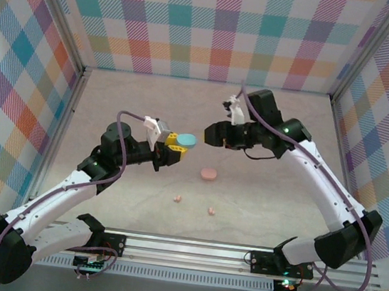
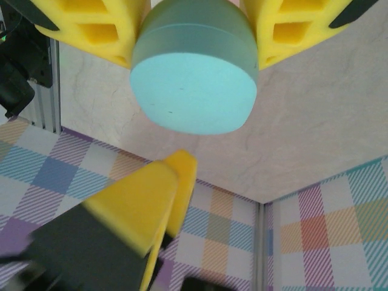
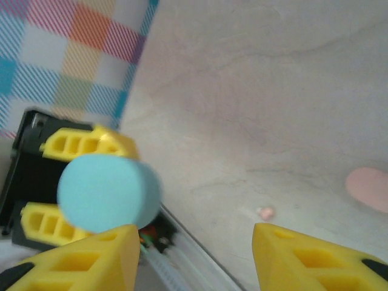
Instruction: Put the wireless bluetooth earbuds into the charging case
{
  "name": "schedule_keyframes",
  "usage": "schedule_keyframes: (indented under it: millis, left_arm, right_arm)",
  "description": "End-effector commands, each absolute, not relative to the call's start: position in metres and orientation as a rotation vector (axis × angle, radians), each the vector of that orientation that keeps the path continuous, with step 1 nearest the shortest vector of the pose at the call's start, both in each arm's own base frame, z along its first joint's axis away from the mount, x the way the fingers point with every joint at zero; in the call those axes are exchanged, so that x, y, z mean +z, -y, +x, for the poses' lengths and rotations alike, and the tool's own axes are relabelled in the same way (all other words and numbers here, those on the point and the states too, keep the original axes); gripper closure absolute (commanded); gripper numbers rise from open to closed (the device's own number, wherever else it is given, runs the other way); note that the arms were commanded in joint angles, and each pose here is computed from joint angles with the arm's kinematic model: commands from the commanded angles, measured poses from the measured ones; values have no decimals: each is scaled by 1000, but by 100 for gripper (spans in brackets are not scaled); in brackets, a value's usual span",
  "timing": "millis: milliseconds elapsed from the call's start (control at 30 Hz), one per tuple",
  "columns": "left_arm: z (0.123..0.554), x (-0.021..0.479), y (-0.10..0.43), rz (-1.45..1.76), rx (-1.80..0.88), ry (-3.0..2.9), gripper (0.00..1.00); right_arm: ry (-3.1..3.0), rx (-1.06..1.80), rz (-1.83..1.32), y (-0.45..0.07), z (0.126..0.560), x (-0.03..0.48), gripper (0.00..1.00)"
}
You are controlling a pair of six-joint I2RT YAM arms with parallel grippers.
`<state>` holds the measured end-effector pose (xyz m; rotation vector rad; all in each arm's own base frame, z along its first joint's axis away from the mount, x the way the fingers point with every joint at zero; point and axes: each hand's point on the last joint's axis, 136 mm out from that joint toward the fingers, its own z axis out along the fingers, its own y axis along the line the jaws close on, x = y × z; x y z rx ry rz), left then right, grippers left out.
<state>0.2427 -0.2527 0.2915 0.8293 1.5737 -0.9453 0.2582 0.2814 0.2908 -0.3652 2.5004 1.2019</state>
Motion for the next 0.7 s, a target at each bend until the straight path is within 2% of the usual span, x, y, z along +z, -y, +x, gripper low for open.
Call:
schedule_keyframes:
  millis: [0, 233, 533, 667]
  left_arm:
    - [243, 328, 256, 815, -968, -1466, 71]
    - [243, 349, 262, 802, -1031, -1400, 71]
    - [249, 356, 268, 785, -1078, -1383, 71]
    - [252, 353, 269, 778, -1078, -1396, 71]
  right_arm:
    - [-2329, 1577, -255, -294, 258, 327, 46]
    - [-2286, 1842, -248, -309, 252, 337, 39]
    - [-2244, 1971, -266, -315, 248, 344, 38]
    - [-2287, 1920, -237, -311, 249, 337, 39]
